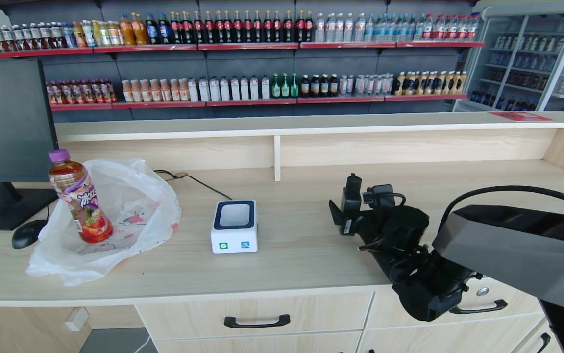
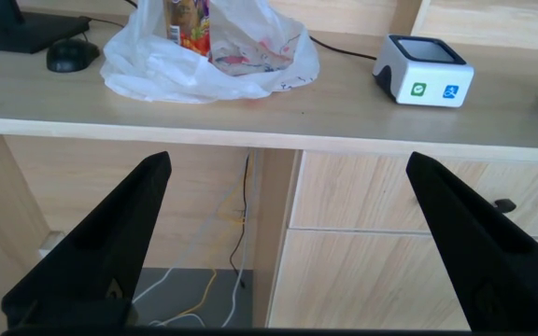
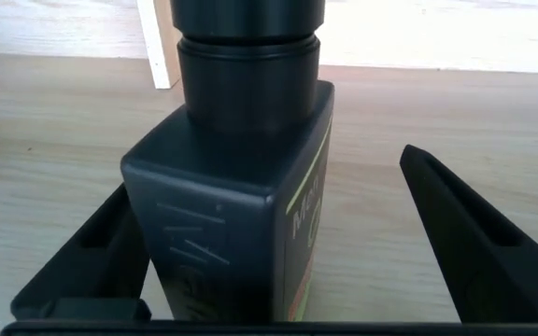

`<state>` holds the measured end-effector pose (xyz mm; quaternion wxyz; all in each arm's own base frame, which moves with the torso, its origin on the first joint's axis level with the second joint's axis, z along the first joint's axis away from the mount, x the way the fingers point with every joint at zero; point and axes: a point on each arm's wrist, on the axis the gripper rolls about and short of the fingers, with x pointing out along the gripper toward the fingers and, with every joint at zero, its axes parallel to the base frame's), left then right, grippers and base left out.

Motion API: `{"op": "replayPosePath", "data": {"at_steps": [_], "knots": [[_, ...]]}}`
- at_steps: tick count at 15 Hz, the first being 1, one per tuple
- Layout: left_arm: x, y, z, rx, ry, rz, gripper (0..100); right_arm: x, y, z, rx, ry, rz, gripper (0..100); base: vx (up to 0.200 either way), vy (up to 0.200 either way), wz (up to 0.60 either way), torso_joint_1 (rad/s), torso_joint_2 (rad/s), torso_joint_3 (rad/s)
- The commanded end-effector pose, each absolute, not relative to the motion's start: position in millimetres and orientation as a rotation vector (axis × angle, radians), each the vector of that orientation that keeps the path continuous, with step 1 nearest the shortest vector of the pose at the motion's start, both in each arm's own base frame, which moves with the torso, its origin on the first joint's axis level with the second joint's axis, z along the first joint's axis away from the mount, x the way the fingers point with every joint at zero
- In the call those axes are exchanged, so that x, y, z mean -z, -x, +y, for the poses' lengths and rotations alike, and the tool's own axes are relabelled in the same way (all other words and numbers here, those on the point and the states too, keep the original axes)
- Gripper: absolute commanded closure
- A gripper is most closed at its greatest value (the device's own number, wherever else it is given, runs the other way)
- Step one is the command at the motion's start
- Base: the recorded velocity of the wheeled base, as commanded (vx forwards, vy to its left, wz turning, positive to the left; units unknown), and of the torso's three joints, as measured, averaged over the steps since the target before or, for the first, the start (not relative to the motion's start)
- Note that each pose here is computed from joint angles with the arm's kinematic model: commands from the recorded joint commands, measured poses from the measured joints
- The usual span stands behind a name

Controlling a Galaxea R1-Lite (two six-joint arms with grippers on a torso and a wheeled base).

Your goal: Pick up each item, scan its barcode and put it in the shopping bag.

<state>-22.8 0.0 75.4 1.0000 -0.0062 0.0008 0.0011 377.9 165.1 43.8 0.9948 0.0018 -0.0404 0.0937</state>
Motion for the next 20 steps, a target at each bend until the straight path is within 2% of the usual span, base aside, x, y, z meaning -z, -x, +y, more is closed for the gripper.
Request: {"op": "replayPosePath", "data": {"at_steps": [1, 12, 20], "knots": [[-75, 23, 0, -0.005, 0.014, 0.003, 0, -41, -381, 167, -0.189, -0.007, -0.083, 100, 0.0, 0.0, 0.0, 0.0, 0.0, 0.0], [-75, 23, 0, -0.005, 0.017, 0.003, 0, -55, -382, 171, -0.195, -0.029, -0.128, 100, 0.0, 0.0, 0.0, 0.0, 0.0, 0.0], [-75, 23, 0, -0.005, 0.017, 0.003, 0, -91, -368, 164, -0.194, -0.049, -0.187, 100, 0.0, 0.0, 0.0, 0.0, 0.0, 0.0]]}}
